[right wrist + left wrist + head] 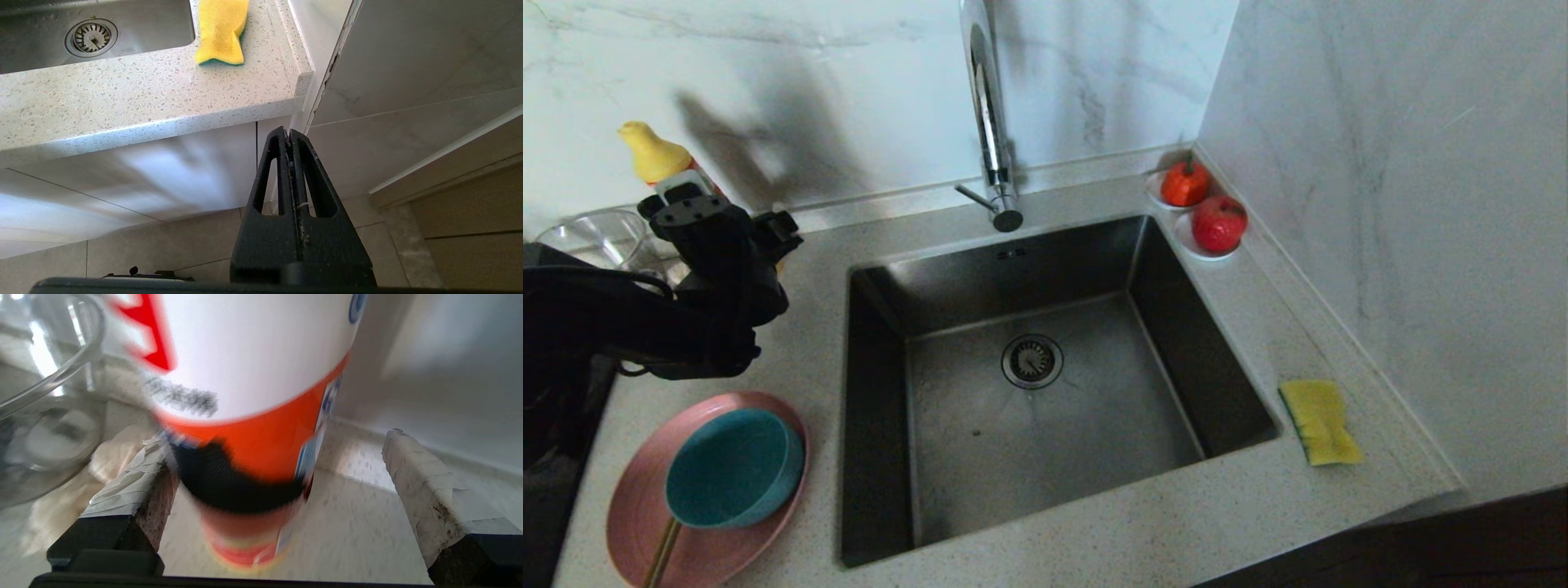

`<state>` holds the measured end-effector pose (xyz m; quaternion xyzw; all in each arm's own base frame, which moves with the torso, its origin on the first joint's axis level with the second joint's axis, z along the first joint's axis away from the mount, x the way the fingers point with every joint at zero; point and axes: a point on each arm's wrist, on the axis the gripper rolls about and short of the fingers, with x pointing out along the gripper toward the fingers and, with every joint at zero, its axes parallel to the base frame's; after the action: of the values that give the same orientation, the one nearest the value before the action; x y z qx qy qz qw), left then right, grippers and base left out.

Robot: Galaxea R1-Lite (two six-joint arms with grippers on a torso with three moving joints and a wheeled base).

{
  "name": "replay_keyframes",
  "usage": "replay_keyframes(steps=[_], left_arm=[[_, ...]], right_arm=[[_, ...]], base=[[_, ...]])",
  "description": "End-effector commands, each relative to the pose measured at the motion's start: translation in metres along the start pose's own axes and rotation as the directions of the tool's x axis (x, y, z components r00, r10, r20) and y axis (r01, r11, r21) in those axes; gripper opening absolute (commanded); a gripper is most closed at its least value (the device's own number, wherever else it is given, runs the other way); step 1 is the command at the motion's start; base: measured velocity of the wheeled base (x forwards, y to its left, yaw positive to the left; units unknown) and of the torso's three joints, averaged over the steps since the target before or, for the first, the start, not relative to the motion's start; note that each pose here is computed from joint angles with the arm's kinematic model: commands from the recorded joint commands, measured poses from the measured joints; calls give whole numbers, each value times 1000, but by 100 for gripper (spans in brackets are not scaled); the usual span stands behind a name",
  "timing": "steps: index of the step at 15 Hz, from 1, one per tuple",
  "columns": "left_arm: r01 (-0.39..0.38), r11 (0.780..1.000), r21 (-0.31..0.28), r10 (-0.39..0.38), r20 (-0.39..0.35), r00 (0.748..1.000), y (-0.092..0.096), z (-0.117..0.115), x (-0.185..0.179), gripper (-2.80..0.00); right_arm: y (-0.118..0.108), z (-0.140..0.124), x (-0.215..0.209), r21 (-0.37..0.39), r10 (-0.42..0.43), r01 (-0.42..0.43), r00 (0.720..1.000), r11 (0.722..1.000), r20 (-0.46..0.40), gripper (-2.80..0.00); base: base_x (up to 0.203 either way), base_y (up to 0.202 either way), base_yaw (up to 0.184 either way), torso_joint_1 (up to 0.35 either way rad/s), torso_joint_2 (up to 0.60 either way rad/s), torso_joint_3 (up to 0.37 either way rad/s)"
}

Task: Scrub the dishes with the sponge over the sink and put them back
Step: Grab the dish soap

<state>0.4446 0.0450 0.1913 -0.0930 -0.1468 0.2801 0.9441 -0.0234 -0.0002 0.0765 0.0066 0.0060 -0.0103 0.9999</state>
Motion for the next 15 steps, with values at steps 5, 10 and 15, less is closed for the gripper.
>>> replay_keyframes(steps=[5,10,15], left_arm=[[-14,1000,-19,15,36,999,-11,-5,23,0],[-35,999,-9,35,28,999,-6,-15,32,0],[-43,999,-13,44,42,998,-4,-15,39,-280]], right_arm=[[0,0,0,1,0,0,1000,1000,0,-280],[0,0,0,1,0,0,1000,1000,0,-280],[0,0,0,1,0,0,1000,1000,0,-280]], base=[[0,0,0,0,0,0],[0,0,0,0,0,0],[0,0,0,0,0,0]])
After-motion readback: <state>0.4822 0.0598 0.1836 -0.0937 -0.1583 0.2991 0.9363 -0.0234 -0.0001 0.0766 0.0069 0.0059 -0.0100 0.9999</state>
